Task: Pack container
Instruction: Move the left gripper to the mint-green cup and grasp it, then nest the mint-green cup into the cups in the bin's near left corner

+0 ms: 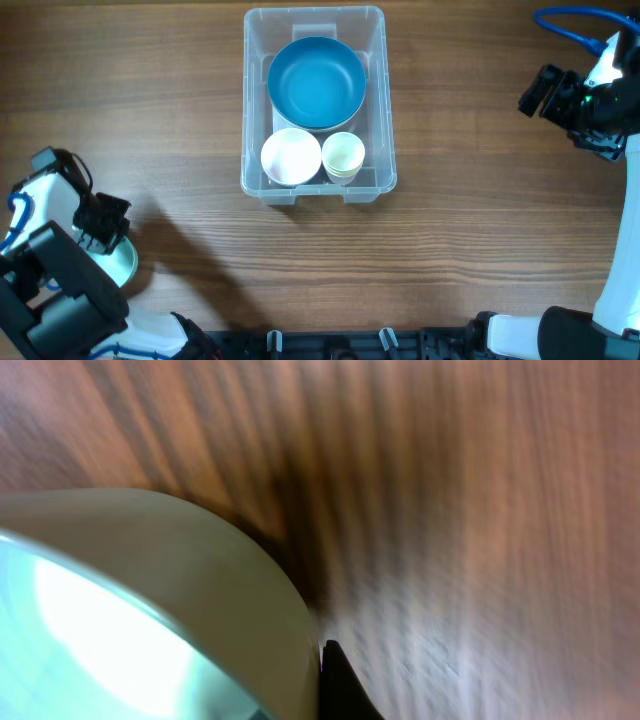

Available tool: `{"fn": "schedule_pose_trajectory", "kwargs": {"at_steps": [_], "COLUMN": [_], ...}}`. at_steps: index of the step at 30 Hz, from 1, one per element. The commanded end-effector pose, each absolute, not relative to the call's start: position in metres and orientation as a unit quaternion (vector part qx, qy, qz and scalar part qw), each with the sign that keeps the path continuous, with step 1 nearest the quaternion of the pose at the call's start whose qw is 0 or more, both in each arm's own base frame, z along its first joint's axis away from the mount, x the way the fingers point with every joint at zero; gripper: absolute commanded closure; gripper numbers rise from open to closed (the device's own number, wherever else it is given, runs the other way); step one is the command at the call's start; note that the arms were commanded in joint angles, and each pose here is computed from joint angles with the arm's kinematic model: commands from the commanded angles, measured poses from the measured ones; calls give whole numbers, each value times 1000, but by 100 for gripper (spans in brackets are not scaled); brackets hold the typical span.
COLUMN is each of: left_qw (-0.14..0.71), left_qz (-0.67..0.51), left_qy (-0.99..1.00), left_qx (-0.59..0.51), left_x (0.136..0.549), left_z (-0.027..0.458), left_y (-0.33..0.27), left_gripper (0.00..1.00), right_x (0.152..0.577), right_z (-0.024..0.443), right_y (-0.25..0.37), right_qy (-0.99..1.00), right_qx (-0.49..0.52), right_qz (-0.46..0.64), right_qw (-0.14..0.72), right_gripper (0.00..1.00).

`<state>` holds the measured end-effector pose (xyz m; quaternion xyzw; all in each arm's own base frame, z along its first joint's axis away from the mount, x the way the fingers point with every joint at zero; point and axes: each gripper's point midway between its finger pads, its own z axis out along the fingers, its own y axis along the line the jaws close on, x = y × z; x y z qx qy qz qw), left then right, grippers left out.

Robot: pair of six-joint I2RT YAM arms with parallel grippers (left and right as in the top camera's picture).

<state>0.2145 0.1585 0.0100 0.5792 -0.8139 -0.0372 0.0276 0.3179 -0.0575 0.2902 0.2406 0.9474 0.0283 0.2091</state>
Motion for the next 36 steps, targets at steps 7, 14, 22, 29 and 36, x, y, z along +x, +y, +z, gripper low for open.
{"fn": "schedule_pose_trajectory", "kwargs": {"at_steps": [7,14,22,29,36], "left_qw": [-225,-296,-164,-139,-148], "left_qz": [71,128,97,97,93], "left_qy": [-923,-942,-981,-985,-984], "left_qx": [305,92,34,32,25], "left_x": [331,357,367,368,365], "left_z": [221,266,152,132,146], "left_y": [14,-150,-210,-216,-208], "left_gripper": [96,96,96,81,43], "right_x": [316,316,316,316,315], "right_z": [292,292,291,292,291], "right_y": [-54,-54,-54,-54,-54], "right_qy": [950,950,950,950,950], "right_qx": [228,228,228,228,228], "right_qz": [33,33,33,33,33], "right_qw": [212,212,212,212,211], "right_gripper": [0,0,0,0,0]}}
